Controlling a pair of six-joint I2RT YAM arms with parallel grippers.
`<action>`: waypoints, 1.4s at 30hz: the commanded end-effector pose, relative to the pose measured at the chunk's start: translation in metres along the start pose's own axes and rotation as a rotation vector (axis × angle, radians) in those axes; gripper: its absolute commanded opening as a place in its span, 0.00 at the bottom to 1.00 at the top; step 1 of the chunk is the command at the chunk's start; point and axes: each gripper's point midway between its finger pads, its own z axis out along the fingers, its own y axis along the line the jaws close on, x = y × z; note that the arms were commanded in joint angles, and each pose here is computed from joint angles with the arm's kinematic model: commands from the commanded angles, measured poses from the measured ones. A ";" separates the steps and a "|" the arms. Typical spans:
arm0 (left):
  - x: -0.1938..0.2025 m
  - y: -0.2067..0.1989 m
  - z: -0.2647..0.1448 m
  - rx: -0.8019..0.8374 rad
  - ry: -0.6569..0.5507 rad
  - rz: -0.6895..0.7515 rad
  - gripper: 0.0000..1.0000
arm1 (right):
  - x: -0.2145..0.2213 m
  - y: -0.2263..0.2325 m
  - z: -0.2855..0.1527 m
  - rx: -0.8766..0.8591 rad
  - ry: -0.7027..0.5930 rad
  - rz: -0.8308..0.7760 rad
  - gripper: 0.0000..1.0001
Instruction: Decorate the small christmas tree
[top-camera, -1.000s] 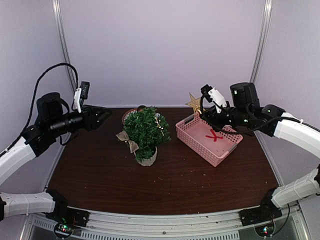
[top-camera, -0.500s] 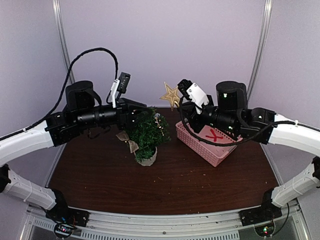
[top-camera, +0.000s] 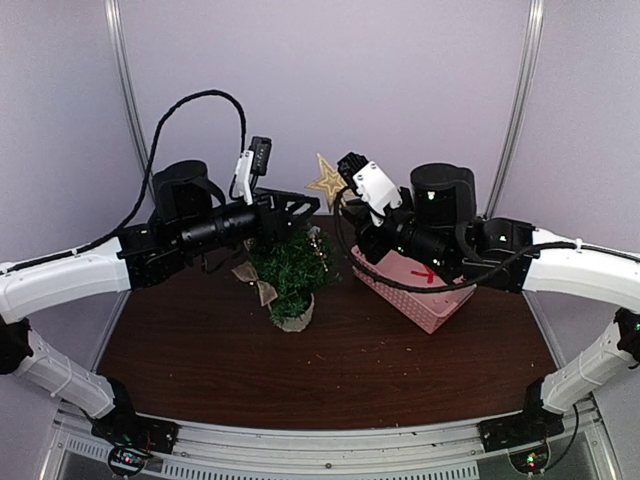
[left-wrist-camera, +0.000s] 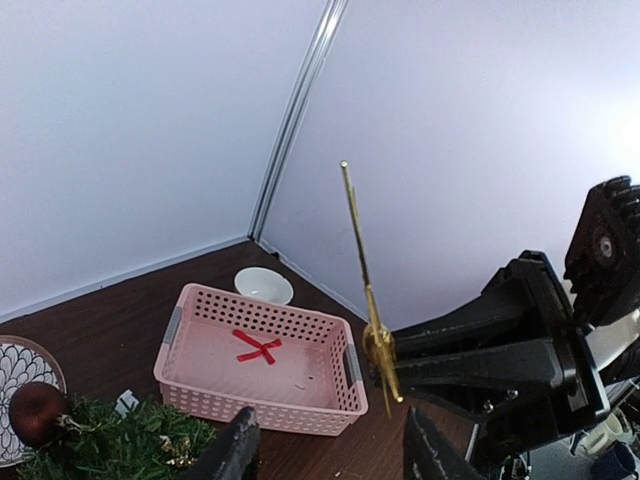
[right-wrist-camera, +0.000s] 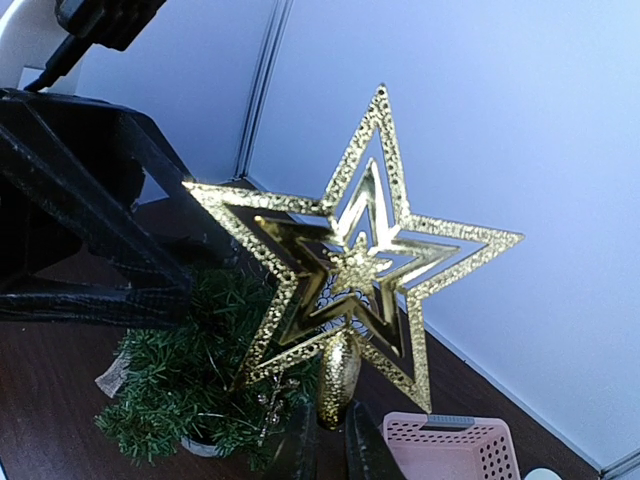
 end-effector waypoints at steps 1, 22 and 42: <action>-0.036 -0.019 0.005 0.064 -0.122 -0.011 0.48 | -0.017 -0.005 -0.001 0.049 -0.030 0.032 0.12; -0.031 -0.022 0.015 0.107 -0.130 -0.045 0.00 | -0.016 0.014 0.002 0.010 -0.038 0.018 0.23; -0.036 0.031 -0.030 -0.016 -0.019 0.320 0.00 | 0.032 -0.019 -0.034 -0.150 -0.033 0.213 0.81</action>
